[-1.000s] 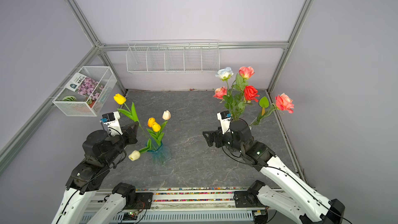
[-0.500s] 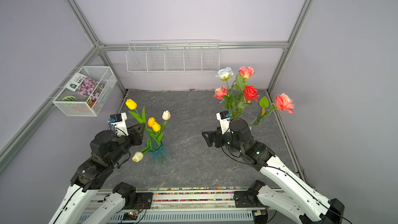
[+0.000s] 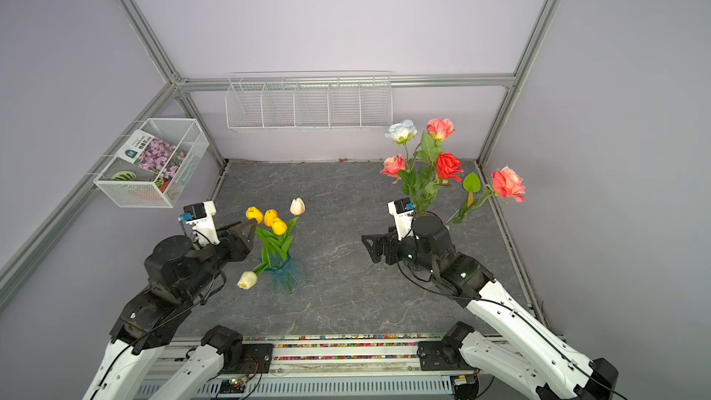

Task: Arrange the flowers in different vases according to their variety
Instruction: Insert the flower into the vase.

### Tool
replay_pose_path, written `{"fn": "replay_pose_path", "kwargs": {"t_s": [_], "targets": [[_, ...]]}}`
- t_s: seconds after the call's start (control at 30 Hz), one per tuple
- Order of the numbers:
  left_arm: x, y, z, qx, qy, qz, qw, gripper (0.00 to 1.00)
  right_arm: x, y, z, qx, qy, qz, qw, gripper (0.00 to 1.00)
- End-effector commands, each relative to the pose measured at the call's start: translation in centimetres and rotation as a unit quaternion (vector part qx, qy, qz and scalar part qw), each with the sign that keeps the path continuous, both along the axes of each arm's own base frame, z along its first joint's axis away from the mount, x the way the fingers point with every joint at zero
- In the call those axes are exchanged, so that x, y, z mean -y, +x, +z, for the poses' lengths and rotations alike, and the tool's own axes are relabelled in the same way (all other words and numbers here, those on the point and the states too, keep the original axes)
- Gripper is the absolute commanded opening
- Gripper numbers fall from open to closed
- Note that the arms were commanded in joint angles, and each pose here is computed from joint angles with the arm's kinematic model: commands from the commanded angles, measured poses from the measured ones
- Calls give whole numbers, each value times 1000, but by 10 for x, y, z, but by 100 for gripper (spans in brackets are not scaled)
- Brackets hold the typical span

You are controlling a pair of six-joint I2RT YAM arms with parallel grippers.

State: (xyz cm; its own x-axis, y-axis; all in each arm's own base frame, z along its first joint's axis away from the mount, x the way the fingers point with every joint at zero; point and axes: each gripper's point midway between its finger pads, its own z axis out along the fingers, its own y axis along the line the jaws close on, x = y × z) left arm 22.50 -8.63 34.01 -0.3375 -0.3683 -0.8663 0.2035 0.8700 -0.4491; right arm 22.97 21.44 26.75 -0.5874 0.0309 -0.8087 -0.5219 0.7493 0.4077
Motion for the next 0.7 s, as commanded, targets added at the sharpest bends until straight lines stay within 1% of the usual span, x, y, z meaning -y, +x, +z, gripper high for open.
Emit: {"fn": "replay_pose_path", "kwargs": {"t_s": [0.0,0.07,0.17,0.27,0.37,0.4,0.43,0.57,0.63,0.67], "targets": [[-19,-10,12,7,-25,45,999,55,11,-6,-1,-3,-4,-15,1000,99],[-29,-13,19,18,-33,68,997,61,19,-9,5,6,-8,-23,1000,99],[-41,-15,25,16,-37,100,994,62,34,-13,18,22,-14,-44,999,99],[-49,-23,26,22,-64,116,991,64,53,-20,31,46,-15,-70,996,99],[-69,-37,26,36,-91,156,983,68,73,-29,40,65,-18,-98,993,99],[-76,-42,23,35,-99,172,979,93,82,-31,43,71,-20,-111,991,99],[-82,-46,20,30,-105,186,976,100,88,-34,43,74,-24,-119,990,99],[-102,-57,-12,-22,-133,247,959,100,116,-47,47,96,-30,-156,983,99],[-106,-59,-26,-35,-143,264,953,100,126,-53,50,112,-25,-164,980,99],[-111,-61,-32,-37,-154,278,947,100,128,-58,54,123,-18,-161,979,99]]}}
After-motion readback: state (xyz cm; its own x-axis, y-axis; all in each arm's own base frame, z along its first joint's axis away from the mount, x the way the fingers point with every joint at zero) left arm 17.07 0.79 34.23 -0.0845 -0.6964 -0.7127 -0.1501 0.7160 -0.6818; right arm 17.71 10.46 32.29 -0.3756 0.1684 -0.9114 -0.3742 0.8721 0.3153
